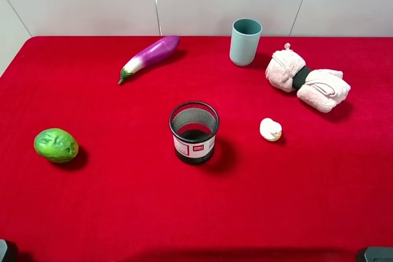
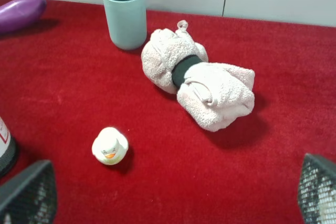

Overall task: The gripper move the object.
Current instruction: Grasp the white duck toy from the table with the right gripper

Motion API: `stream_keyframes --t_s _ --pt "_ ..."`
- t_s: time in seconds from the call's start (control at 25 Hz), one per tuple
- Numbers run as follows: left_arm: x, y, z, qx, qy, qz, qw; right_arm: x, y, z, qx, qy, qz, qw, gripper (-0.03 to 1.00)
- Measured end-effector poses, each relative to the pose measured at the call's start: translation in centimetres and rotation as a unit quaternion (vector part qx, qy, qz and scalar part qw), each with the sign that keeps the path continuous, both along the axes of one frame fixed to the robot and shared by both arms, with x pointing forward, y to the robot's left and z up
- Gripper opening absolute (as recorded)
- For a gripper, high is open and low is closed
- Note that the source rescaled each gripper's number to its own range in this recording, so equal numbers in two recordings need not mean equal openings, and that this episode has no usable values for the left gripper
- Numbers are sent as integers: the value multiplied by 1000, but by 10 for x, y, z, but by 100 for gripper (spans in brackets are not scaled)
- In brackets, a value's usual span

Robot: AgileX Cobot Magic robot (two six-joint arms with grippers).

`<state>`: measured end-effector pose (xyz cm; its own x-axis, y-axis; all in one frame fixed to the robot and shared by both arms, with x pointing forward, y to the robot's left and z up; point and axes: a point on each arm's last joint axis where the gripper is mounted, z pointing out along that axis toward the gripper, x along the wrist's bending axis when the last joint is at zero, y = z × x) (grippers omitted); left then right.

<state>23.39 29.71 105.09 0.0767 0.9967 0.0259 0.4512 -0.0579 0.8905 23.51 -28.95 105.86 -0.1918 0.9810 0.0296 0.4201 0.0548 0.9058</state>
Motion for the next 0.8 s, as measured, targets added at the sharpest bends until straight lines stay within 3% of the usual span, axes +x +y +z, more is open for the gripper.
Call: stream_keyframes --t_s 0.4,0.8 --pt "0 0 0 0 0 0 1000 40 5 34 -31 76 24 996 100" --pt "0 0 0 0 0 0 1000 78 12 25 -46 171 51 983 100"
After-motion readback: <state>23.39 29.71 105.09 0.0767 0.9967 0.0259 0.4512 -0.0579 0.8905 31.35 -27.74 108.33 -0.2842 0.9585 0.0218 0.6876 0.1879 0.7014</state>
